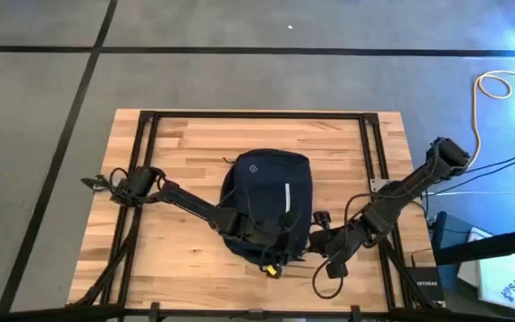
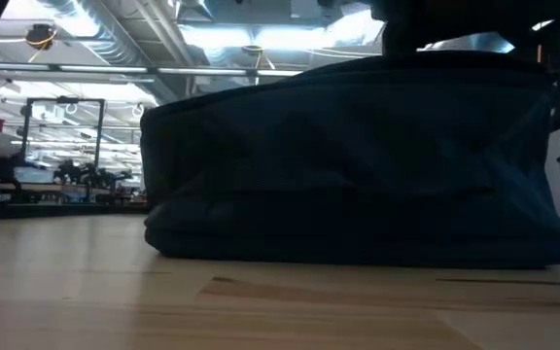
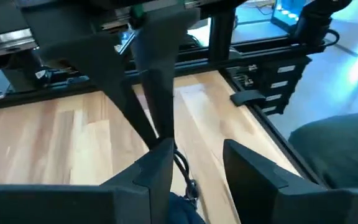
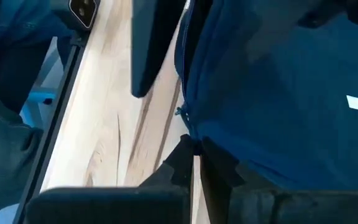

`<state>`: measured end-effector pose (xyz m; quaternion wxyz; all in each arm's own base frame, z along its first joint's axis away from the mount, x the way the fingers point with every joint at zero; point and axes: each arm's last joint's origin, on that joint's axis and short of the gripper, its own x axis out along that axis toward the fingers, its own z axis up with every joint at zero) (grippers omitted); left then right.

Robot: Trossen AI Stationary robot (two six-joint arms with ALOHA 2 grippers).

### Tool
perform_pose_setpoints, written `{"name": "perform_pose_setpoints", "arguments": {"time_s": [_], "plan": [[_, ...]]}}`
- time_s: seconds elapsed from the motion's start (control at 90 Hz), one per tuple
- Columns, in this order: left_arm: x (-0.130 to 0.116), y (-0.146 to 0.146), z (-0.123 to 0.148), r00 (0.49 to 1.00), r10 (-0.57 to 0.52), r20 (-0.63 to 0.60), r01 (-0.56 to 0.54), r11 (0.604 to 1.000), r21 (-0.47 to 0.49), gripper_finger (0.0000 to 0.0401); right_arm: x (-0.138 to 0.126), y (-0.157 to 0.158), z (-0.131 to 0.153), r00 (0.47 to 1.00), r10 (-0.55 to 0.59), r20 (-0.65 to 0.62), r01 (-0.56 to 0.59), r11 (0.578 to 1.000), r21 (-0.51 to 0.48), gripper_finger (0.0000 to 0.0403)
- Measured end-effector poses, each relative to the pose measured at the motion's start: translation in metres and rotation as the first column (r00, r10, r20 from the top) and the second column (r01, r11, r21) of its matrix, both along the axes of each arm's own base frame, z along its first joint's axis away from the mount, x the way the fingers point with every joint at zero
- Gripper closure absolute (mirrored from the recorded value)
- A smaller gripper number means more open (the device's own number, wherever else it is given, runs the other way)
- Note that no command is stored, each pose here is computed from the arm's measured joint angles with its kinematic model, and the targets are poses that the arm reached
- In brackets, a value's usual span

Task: Unpack backpack
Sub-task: Close the blue backpack

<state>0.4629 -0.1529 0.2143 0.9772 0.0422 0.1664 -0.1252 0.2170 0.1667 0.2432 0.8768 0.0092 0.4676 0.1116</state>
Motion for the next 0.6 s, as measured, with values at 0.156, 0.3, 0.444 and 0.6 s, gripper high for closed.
{"name": "perform_pose_setpoints", "arguments": {"time_s": [0.156,0.3,0.444,0.6], "plan": [[0.0,0.002,-0.001,0.994,0.11,-0.013,-0.11,0.994,-0.016,0.0275,0.001,0.0,0.001,1.0,-0.009,0.019,0.009,1.0,-0.003,0.0403],[-0.001,0.002,-0.004,0.986,0.157,-0.049,-0.159,0.986,-0.044,0.0275,0.002,0.001,0.006,1.0,-0.007,0.03,0.007,1.0,0.005,0.0403],[-0.002,-0.002,-0.001,0.991,0.127,-0.028,-0.129,0.99,-0.065,0.0275,0.003,0.002,0.013,0.999,-0.003,0.034,0.003,1.0,0.0,0.0403],[-0.002,-0.008,0.003,0.994,0.108,-0.007,-0.108,0.991,-0.078,0.0276,0.004,0.002,0.015,0.999,0.006,0.044,-0.005,1.0,-0.008,0.0403]]}}
